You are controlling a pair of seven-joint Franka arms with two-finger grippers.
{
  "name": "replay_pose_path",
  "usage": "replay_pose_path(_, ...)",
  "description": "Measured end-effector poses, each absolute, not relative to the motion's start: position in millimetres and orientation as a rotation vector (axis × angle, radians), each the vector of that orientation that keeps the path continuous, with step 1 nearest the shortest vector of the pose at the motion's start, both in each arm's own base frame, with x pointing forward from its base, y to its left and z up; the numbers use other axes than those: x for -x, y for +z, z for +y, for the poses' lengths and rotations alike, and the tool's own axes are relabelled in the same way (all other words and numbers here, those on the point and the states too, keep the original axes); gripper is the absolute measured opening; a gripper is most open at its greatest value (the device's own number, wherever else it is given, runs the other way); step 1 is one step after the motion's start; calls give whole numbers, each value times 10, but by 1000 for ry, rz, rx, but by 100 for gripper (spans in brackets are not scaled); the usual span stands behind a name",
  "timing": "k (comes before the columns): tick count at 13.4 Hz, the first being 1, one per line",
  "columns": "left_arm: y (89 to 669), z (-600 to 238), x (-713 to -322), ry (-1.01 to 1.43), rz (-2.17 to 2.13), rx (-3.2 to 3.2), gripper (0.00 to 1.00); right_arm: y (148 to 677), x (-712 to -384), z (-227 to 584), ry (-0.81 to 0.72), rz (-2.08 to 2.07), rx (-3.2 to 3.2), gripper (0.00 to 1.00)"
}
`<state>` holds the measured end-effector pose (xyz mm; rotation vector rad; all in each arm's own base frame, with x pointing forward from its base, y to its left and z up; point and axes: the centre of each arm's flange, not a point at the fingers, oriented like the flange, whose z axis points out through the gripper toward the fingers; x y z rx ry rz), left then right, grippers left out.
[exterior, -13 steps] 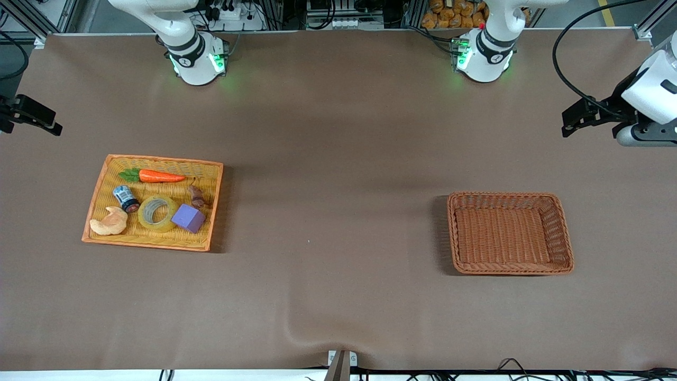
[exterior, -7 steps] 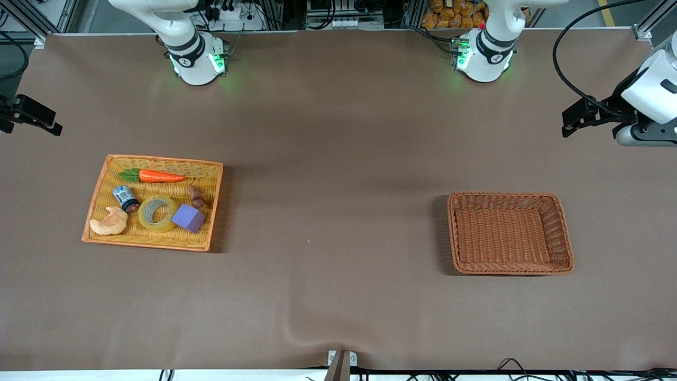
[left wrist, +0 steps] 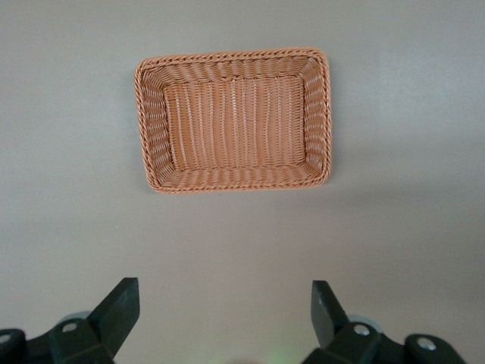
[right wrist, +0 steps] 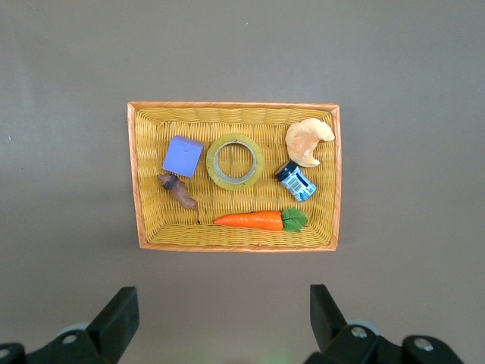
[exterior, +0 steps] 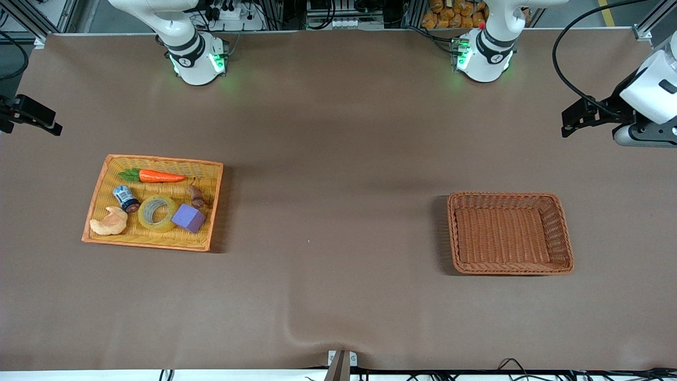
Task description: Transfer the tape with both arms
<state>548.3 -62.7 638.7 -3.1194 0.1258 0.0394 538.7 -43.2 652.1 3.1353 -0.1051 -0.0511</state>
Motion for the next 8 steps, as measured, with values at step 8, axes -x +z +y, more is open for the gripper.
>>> replay_pose_path(8,6381,-558,-5491,41,130,3119,100,6522,-5388,-425,-51,-103,-3135,100)
